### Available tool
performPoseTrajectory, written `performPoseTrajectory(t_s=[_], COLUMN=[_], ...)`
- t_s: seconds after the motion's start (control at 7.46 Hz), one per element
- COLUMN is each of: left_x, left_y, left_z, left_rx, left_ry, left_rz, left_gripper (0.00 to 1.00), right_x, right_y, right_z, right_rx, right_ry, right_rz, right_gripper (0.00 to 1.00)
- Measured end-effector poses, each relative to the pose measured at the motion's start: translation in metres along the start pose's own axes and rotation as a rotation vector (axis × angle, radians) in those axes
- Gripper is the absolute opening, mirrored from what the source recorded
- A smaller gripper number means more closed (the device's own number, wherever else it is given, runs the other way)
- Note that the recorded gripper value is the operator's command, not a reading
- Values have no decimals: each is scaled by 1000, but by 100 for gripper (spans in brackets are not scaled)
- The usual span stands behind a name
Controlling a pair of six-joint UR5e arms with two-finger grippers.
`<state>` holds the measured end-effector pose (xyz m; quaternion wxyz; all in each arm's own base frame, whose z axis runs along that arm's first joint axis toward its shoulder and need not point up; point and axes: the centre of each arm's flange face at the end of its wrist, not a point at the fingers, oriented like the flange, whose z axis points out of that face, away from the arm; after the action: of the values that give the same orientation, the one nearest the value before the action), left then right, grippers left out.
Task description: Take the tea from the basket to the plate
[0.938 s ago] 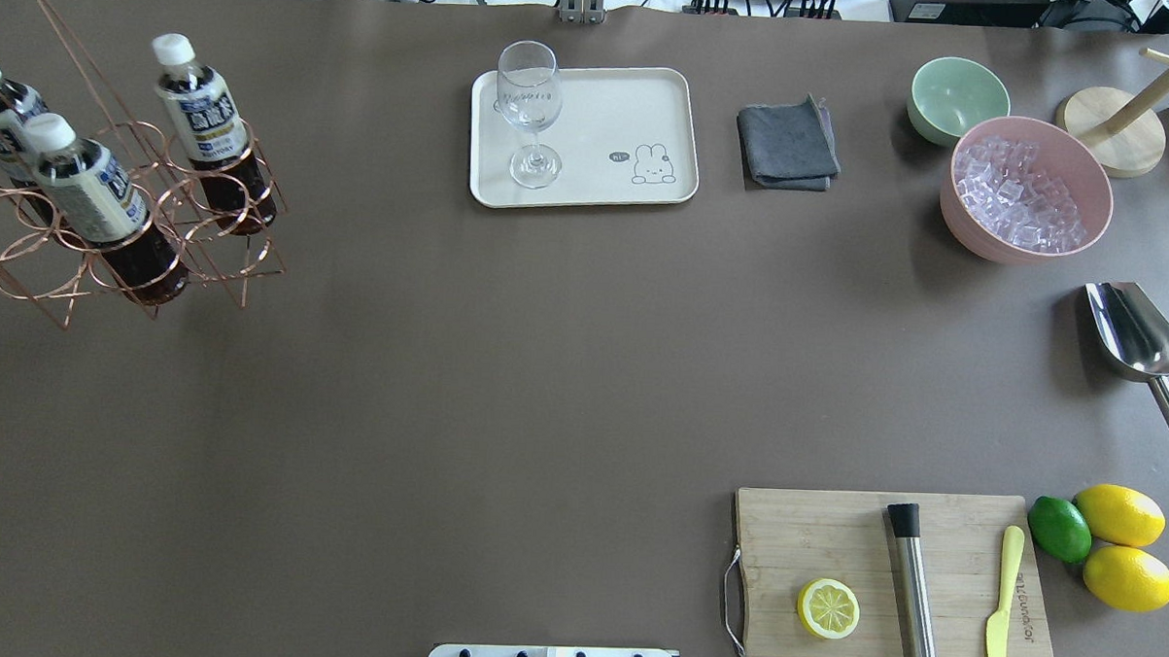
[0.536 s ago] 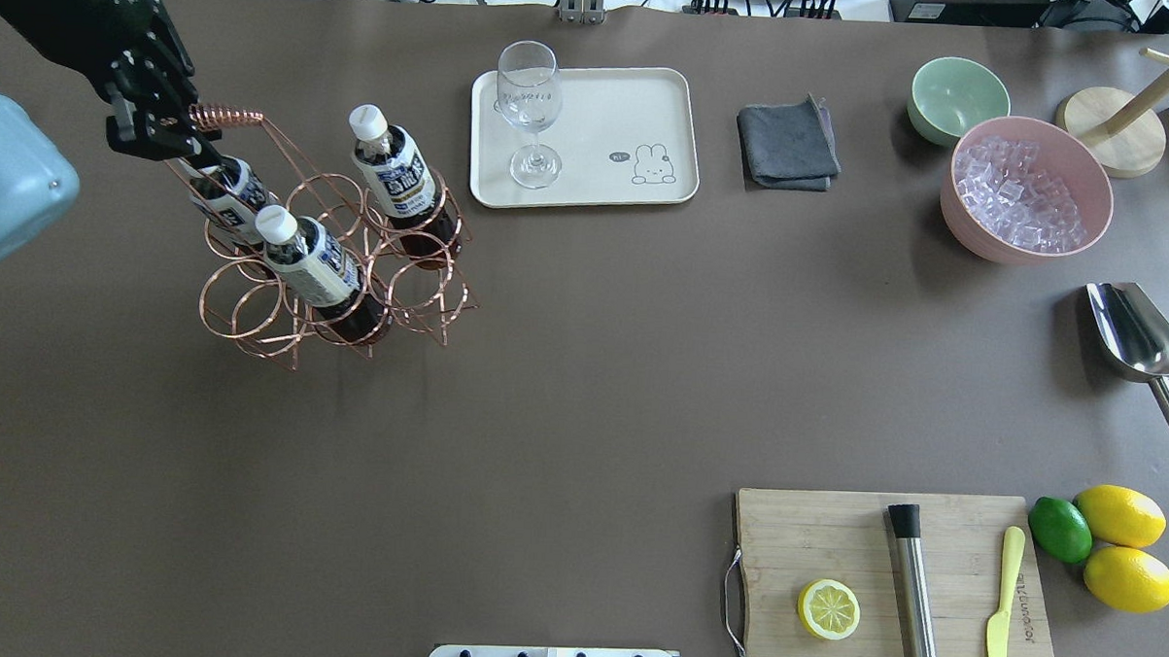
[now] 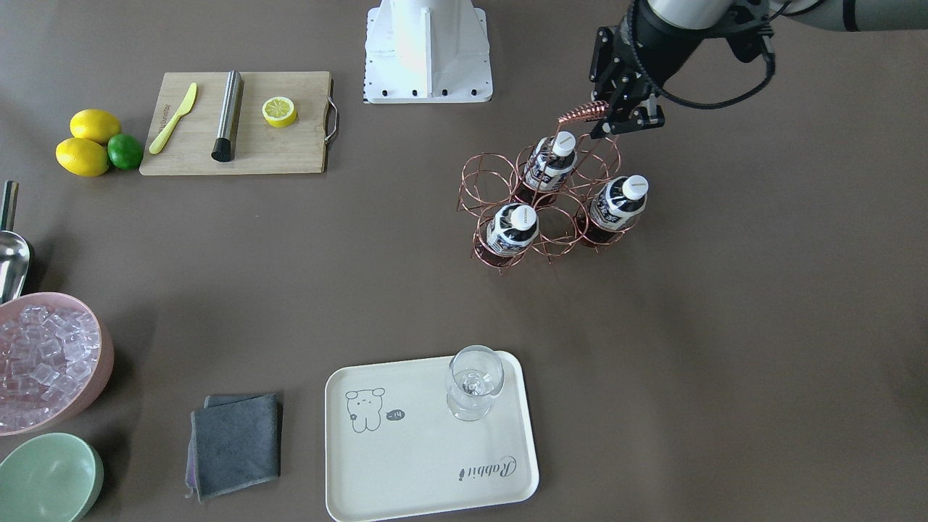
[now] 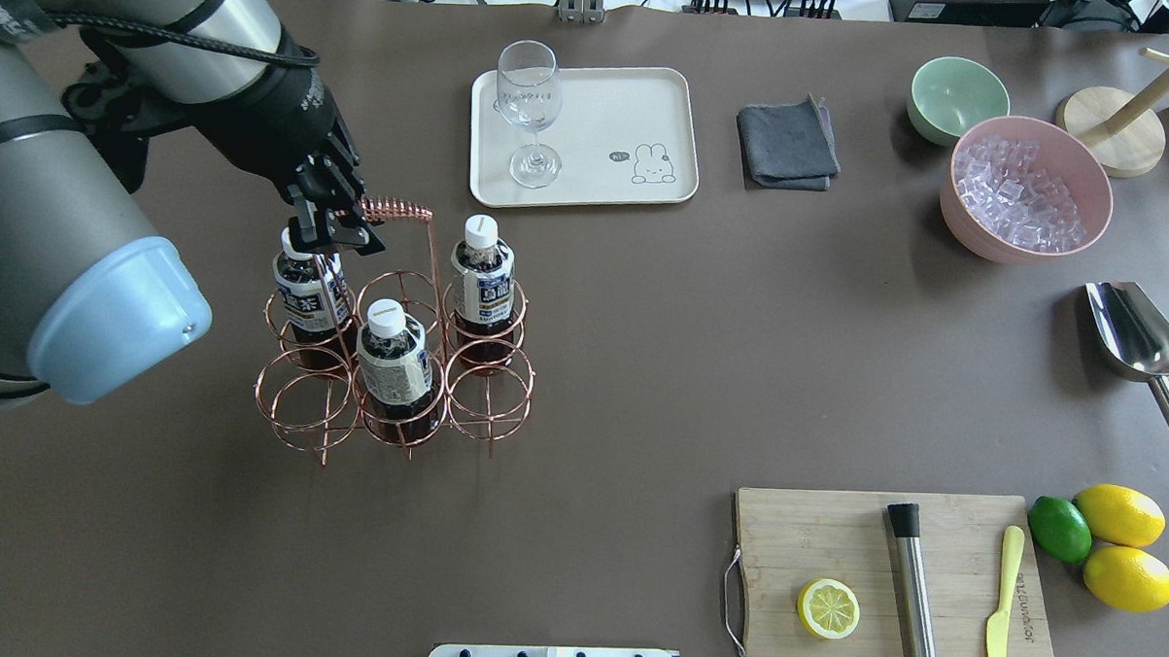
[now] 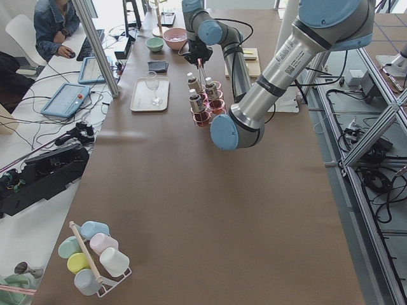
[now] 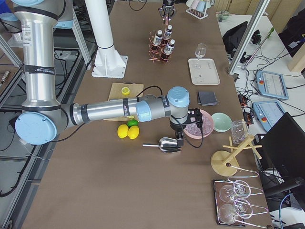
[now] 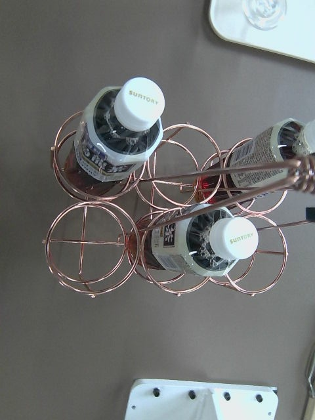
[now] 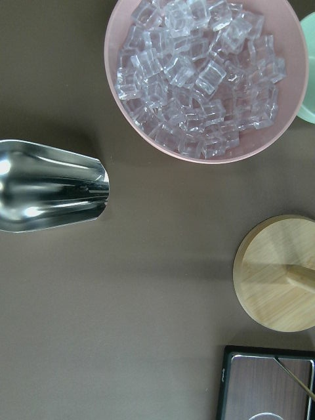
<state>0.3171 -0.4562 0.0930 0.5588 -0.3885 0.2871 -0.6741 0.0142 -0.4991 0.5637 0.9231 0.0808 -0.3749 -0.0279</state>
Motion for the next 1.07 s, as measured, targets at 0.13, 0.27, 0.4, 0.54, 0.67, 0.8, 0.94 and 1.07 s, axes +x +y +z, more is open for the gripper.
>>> performPoseTrajectory(t_s=[0.13,0.27,0.4,0.54,0.67,0.8,0.94,1.07], left_x=[-9,-15,-23,-30,-37,-43,-47,-51], left_y=[19,35,47,58,71,79,83,85], left_z=[9,9,15,31,57,79,85,86], left_rx=[-27,-48,-56,-60,-69,-76,-88,-97], left_ry=[-13,-20,-32,-41,-36,-24,-13,-8], left_rz=[7,18,32,48,69,84,95,101], left_gripper=[0,0,0,0,0,0,0,0], right_x=[-9,-23,-31,-36,-40,-47,-56,-64], right_y=[-1,-5,-7,-8,-8,-9,-10,-10], right_z=[2,6,12,18,23,22,15,10], right_rx=[0,6,10,9,13,26,46,73], right_ry=[-12,-31,-48,-73,-120,-159,-190,-215], right_rz=[-19,-53,-76,-96,-119,-150,-183,-218], right_gripper=[99,99,99,99,99,99,97,91])
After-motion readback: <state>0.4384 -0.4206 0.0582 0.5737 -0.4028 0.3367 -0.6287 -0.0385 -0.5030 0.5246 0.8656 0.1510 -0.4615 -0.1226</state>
